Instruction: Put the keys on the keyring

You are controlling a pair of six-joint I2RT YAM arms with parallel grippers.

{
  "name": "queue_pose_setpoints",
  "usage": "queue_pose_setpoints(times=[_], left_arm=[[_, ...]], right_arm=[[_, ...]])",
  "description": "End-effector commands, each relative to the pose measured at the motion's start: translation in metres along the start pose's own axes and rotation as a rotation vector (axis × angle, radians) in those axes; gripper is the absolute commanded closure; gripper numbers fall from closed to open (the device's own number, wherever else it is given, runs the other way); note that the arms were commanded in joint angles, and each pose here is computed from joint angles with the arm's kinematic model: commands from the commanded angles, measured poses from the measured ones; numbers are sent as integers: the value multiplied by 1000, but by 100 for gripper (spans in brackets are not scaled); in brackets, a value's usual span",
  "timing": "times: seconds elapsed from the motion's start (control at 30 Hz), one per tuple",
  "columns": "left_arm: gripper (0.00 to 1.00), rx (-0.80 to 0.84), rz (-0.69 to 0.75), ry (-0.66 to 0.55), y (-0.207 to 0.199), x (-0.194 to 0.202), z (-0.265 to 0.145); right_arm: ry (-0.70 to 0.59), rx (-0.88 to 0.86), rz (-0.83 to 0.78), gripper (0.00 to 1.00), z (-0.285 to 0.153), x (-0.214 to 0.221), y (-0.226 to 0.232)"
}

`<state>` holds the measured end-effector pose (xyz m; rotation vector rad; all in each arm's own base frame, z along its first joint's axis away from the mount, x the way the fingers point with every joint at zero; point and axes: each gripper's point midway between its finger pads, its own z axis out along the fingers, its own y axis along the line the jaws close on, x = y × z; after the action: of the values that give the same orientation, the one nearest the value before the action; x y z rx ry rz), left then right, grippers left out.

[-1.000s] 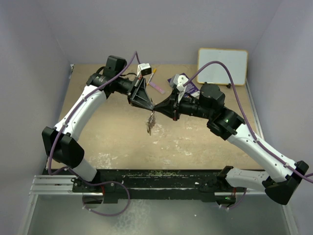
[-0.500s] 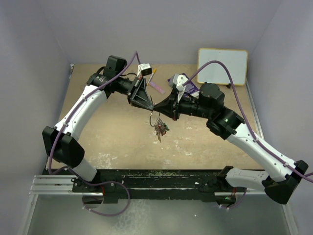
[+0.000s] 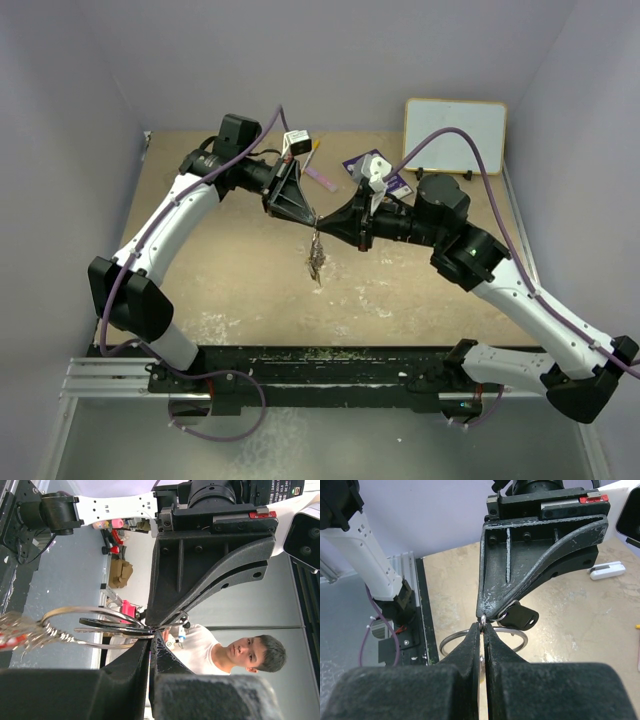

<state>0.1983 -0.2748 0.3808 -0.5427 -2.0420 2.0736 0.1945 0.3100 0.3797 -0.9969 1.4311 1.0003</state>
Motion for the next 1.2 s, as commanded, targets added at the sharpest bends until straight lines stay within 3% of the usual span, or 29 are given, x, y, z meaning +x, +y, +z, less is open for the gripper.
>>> queue_pose_setpoints(times=[0.0, 1.17], left_arm=[[96, 142, 71, 123, -30, 21, -6], [96, 141, 81, 125, -36, 32, -7]], right_arm=[[-104, -38, -63, 100, -8, -39, 13], [-83, 30, -80, 100, -1, -31, -4]])
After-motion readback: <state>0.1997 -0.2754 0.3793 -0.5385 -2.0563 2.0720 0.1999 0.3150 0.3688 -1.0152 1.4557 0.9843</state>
